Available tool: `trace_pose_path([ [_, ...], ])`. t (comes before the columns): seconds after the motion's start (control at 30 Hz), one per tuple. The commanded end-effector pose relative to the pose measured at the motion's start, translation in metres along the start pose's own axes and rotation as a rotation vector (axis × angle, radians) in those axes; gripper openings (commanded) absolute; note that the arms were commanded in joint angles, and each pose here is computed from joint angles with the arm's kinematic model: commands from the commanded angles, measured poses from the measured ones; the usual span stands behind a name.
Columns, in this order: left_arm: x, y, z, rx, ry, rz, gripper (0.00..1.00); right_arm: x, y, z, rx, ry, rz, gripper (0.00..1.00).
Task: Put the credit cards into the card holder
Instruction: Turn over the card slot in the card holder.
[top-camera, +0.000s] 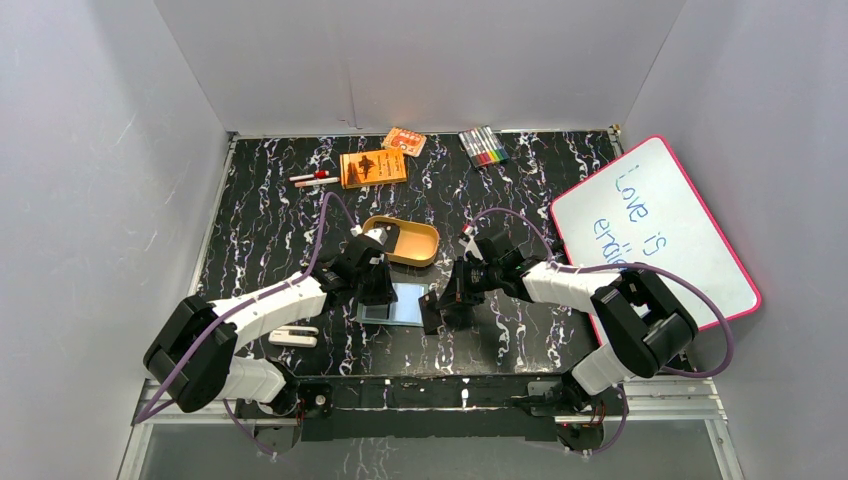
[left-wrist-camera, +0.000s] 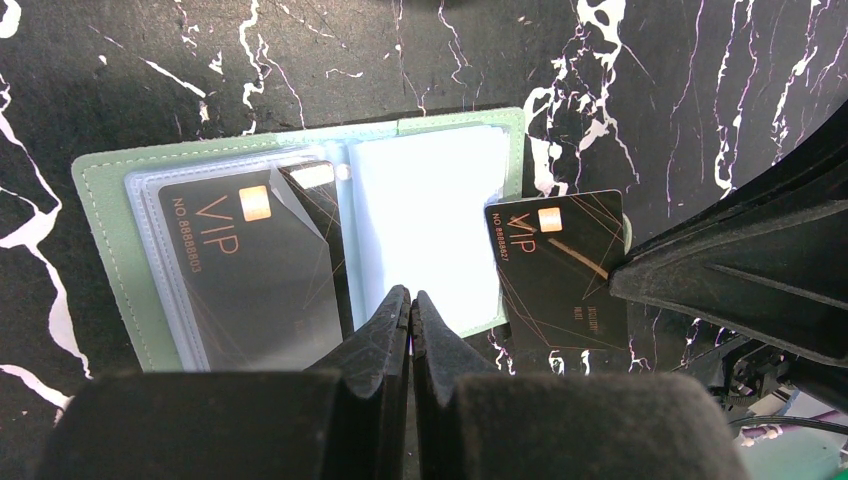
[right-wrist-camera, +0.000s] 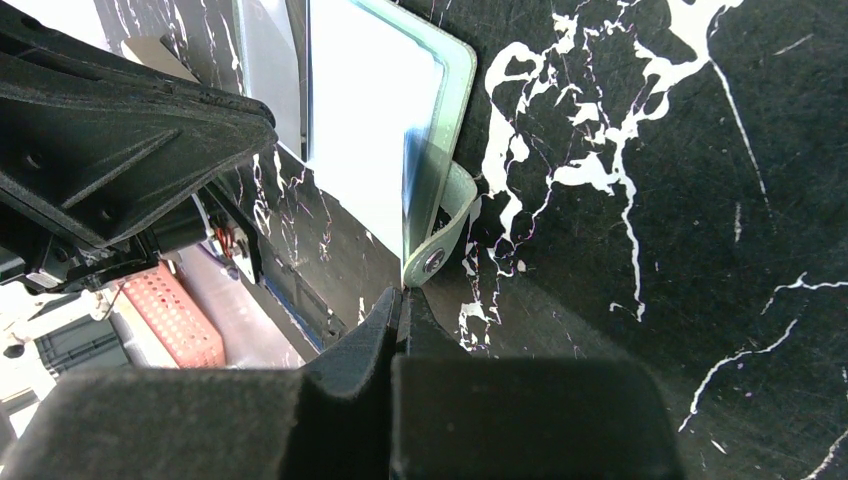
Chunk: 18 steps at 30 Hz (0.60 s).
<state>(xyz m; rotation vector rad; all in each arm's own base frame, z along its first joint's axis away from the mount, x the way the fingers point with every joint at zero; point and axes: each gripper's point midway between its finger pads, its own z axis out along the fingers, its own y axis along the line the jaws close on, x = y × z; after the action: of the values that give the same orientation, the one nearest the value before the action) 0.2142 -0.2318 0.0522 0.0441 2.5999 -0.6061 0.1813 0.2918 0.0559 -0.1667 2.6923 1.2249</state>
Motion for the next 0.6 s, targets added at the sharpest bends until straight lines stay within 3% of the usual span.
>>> trace_pose_path([
  [0.0,0.0006,0.0022,-0.0032,-0.007,-0.009,0.002,0.0,-0.0036,0.004,-0.0018,-0.015,-0.019,-0.007,0.0],
  [0.57,0.0017,0.003,-0.0031,-0.008,-0.008,0.001,0.0,-0.0029,0.0026,-0.0005,-0.014,-0.019,0.003,0.0],
])
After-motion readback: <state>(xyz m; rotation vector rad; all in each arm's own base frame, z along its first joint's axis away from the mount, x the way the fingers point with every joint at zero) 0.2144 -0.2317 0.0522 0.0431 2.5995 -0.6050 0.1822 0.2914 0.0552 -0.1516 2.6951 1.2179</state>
